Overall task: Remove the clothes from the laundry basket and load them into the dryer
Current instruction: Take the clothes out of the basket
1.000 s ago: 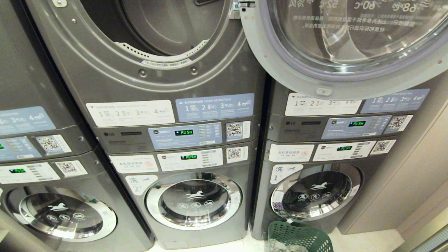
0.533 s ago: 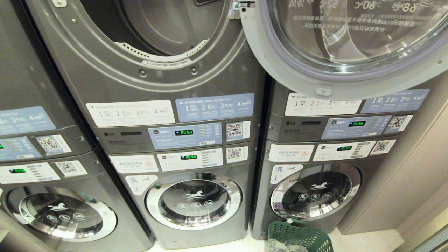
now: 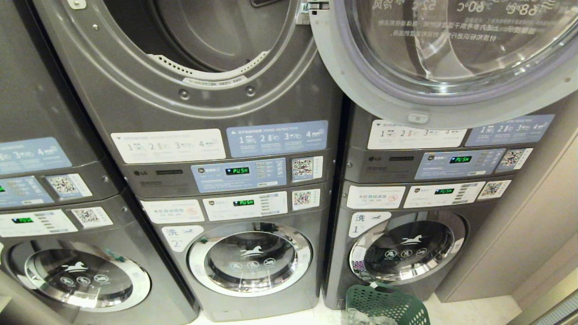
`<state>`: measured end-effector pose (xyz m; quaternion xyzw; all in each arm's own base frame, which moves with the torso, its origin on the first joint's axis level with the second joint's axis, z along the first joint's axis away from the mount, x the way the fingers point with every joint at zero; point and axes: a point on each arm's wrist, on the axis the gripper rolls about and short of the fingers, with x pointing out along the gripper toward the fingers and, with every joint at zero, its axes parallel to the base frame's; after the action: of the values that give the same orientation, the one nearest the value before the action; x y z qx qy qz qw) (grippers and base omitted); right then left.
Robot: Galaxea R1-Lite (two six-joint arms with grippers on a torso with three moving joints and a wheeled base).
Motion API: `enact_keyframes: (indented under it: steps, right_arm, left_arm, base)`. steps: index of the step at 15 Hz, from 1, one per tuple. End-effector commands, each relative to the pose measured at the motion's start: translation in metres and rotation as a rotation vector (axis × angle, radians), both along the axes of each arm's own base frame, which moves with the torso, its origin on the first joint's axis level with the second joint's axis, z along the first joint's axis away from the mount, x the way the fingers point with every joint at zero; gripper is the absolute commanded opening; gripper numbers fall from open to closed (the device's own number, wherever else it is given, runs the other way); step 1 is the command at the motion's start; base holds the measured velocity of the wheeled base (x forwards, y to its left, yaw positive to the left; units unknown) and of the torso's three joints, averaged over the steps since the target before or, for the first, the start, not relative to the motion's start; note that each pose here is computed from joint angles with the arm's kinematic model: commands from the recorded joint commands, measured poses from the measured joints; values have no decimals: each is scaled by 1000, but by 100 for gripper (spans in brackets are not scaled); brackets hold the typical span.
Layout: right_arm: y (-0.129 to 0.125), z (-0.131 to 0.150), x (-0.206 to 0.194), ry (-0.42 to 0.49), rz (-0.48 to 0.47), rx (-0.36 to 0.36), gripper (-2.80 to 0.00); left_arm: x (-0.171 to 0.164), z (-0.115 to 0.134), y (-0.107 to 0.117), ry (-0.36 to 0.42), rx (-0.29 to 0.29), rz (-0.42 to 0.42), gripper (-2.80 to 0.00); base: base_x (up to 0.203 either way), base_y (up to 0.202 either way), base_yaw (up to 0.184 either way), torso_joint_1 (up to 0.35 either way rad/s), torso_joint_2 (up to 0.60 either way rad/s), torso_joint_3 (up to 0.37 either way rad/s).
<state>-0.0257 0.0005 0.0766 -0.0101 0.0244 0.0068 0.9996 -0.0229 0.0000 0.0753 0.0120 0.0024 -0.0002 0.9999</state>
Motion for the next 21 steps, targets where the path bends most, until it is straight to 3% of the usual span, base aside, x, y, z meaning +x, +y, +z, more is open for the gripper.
enact_keyframes:
  steps: [1, 14, 21]
  right_arm:
    - [0, 0, 0, 2, 1, -1, -280]
    - [0, -1, 0, 4, 7, -28, -280]
    - [0, 0, 0, 3, 1, -5, -280]
  left_arm:
    - [0, 0, 0, -2, 1, 1, -280]
    - [0, 0, 0, -5, -13, 3, -280]
    - [0, 0, 0, -4, -15, 3, -280]
  base:
    - [0, 0, 0, 0, 0, 0]
    - [0, 0, 0, 0, 0, 0]
    - [0, 0, 0, -31, 62, 36]
